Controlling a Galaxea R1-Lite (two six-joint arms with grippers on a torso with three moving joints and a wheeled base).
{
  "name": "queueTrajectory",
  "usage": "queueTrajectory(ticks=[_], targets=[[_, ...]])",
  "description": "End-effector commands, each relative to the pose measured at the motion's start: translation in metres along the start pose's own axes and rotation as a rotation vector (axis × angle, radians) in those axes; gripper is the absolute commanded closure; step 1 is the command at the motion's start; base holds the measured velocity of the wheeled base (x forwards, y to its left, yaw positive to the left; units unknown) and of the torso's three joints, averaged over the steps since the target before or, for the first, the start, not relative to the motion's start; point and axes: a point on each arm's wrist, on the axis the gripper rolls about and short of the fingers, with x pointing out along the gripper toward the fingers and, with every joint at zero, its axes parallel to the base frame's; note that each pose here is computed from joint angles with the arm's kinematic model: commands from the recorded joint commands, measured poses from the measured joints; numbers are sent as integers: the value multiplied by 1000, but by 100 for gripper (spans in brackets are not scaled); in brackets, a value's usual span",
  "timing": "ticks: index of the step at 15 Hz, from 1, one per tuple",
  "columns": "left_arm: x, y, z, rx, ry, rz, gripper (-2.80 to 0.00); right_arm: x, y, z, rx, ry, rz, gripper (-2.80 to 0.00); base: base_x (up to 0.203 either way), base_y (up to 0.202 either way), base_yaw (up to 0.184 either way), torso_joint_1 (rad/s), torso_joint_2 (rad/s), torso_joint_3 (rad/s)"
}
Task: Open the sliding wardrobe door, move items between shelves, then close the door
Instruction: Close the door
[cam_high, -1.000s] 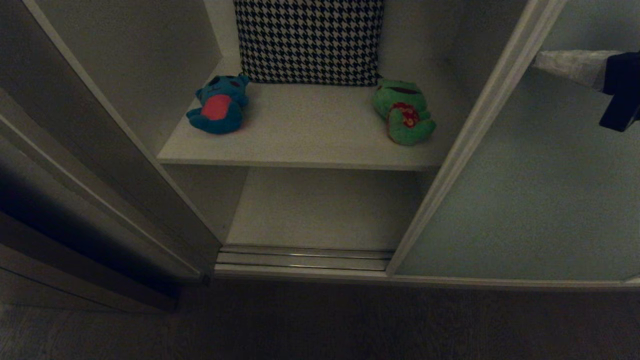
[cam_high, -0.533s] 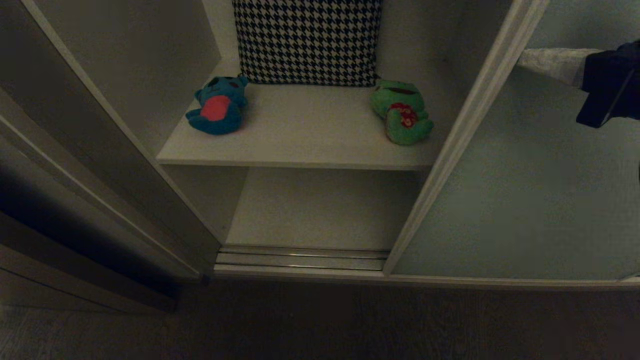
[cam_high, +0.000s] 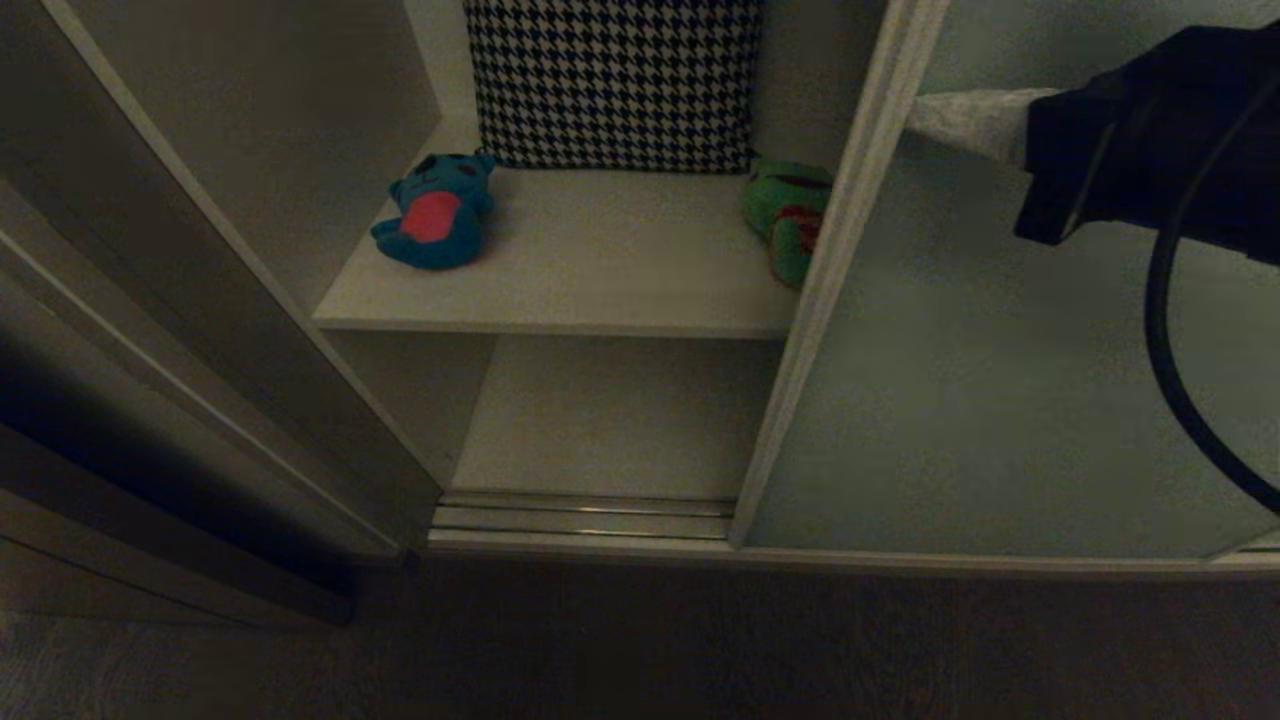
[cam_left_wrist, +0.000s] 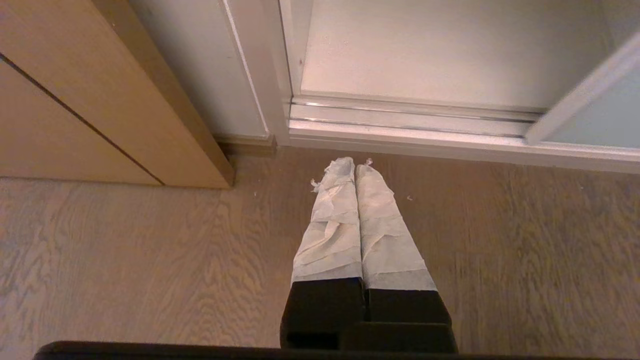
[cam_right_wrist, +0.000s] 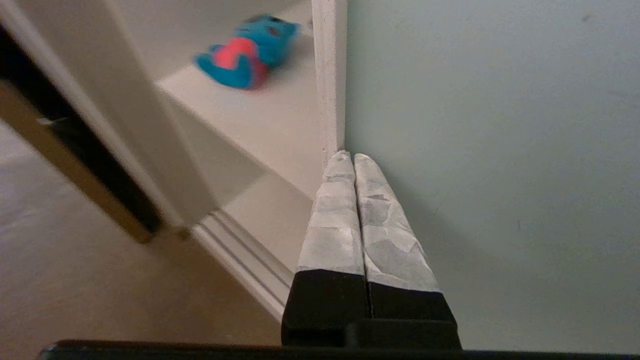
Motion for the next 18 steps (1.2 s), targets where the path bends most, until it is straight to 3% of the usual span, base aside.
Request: queueTrajectory(ticks=[1, 8, 10, 13, 18], targets=[[0, 0, 0, -1, 3, 1, 0, 26, 18, -4, 9, 5, 62, 0, 0, 0, 0, 0, 0, 0], [0, 0, 0, -1, 3, 1, 0, -18, 62, 22, 43, -45, 262, 0, 0, 0, 0, 0, 0, 0], [0, 0, 0, 0, 3, 1, 0, -36, 57, 27, 45, -59, 252, 0, 0, 0, 0, 0, 0, 0], [0, 0, 0, -1, 3, 1, 0, -64, 31, 30, 29, -30, 63, 0, 0, 0, 0, 0, 0, 0], [0, 0, 0, -1, 2, 0, 0, -127, -17, 6, -31, 136, -298, 0, 0, 0, 0, 0, 0, 0]])
